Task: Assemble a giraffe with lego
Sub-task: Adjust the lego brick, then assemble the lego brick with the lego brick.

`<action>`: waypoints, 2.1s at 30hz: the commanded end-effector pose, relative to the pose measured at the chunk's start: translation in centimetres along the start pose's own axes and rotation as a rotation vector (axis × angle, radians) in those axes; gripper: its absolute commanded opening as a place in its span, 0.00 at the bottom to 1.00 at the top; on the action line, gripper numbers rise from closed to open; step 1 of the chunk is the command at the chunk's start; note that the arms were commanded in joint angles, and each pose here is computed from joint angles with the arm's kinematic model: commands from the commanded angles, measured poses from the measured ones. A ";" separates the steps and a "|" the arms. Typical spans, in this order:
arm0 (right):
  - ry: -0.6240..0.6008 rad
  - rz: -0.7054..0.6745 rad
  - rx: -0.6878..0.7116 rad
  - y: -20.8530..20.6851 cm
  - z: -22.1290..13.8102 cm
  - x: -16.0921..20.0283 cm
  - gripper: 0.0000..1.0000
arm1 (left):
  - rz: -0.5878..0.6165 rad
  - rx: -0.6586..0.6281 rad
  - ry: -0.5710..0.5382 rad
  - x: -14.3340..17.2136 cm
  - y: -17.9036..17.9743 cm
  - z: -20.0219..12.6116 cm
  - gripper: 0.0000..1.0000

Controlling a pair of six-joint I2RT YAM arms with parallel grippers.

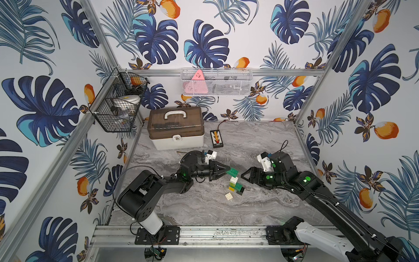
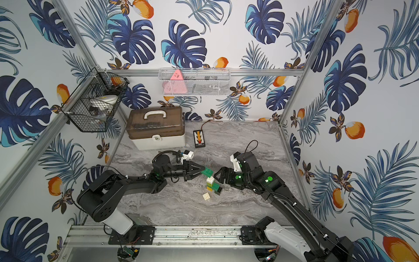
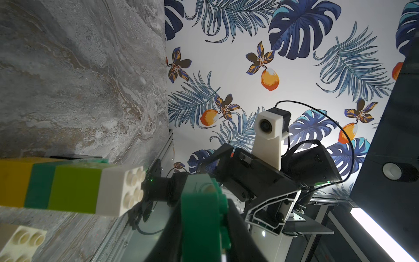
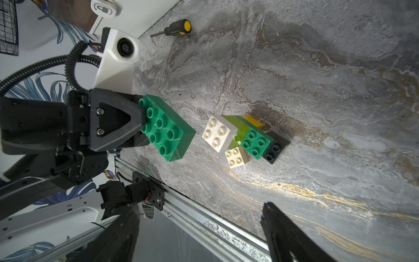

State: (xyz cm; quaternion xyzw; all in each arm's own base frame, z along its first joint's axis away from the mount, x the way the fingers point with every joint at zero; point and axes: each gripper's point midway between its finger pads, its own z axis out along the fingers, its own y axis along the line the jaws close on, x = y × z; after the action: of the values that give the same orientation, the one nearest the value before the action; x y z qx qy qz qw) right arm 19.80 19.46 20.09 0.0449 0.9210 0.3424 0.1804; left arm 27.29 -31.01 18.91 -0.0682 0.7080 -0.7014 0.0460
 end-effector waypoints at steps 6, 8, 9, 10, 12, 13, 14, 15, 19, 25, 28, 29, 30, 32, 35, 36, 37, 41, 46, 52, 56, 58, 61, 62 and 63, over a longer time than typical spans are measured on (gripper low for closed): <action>-0.010 0.068 0.006 -0.2 0.9 -0.6 0.86 | 0.049 0.062 0.016 0.8 -0.2 0.3 0.00; -0.018 0.072 0.007 -0.2 1.2 -0.8 0.86 | 0.040 0.067 0.019 0.8 0.2 0.3 0.00; -0.025 0.072 0.002 -0.1 1.3 -1.0 0.86 | 0.038 0.069 0.017 0.8 0.4 0.2 0.00; -0.030 0.074 -0.002 -0.1 1.4 -1.1 0.86 | 0.034 0.067 0.020 1.0 0.7 0.3 0.00; -0.030 0.077 -0.005 0.0 1.5 -1.1 0.86 | 0.033 0.065 0.024 1.1 1.1 0.3 0.00; -0.027 0.076 -0.003 0.0 1.6 -1.1 0.86 | 0.036 0.069 0.027 1.1 1.2 0.4 0.00; -0.024 0.078 0.000 -0.1 1.6 -1.1 0.86 | 0.036 0.072 0.027 1.0 1.3 0.4 0.00; -0.020 0.078 0.001 -0.2 1.7 -1.0 0.86 | 0.038 0.077 0.029 1.0 1.4 0.5 0.00; -0.016 0.080 0.000 -0.2 1.8 -1.0 0.86 | 0.030 0.090 0.027 0.9 2.0 0.6 0.00; -0.006 0.073 0.000 -0.1 2.1 -1.0 0.86 | 0.026 0.081 0.032 0.9 2.9 0.9 0.00; -0.001 0.071 -0.001 -0.1 2.3 -1.0 0.86 | 0.028 0.082 0.031 0.8 2.9 1.0 0.00; 0.001 0.069 -0.001 -0.1 2.4 -1.0 0.86 | 0.028 0.081 0.031 0.8 3.0 1.0 0.00; 0.002 0.068 0.000 -0.1 2.5 -1.0 0.86 | 0.027 0.079 0.030 0.8 3.1 1.0 0.00; 0.007 0.065 0.000 -0.1 2.7 -1.0 0.86 | 0.026 0.075 0.029 0.8 3.3 1.0 0.00; 0.017 0.062 -0.001 -0.1 3.0 -1.0 0.86 | 0.028 0.072 0.029 0.7 3.5 1.1 0.00; 0.018 0.062 -0.003 -0.1 3.1 -1.0 0.86 | 0.027 0.071 0.027 0.7 3.6 1.1 0.00; 0.022 0.060 -0.003 0.0 3.3 -1.1 0.86 | 0.028 0.070 0.026 0.6 3.6 1.1 0.00; 0.032 0.058 -0.004 0.1 3.6 -1.1 0.86 | 0.025 0.065 0.027 0.6 4.0 1.2 0.00; 0.035 0.055 -0.005 0.1 3.8 -1.2 0.85 | 0.027 0.064 0.025 0.5 4.0 1.2 0.00; 0.040 0.054 -0.005 0.2 3.9 -1.2 0.85 | 0.034 0.066 0.022 0.5 3.9 1.1 0.00; 0.041 0.055 -0.005 0.2 4.0 -1.2 0.85 | 0.038 0.067 0.014 0.2 3.9 0.9 0.00; 0.042 0.055 -0.004 0.2 4.1 -1.2 0.85 | 0.044 0.069 0.007 0.1 3.7 0.8 0.00; 0.042 0.053 -0.004 0.2 4.1 -1.3 0.85 | 0.048 0.071 -0.002 -0.2 3.6 0.6 0.00; 0.042 0.053 -0.004 0.2 4.1 -1.3 0.85 | 0.046 0.070 -0.002 -0.2 3.7 0.6 0.00; 0.043 0.054 -0.004 0.2 4.1 -1.3 0.85 | 0.048 0.070 -0.003 -0.2 3.6 0.6 0.00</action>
State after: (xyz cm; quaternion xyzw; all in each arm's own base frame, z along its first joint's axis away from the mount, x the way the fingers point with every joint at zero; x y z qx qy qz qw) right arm 22.14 21.61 17.10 0.0713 0.9261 0.3429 0.1402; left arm 27.52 -31.63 14.25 -0.0656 0.6942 -0.7148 0.0531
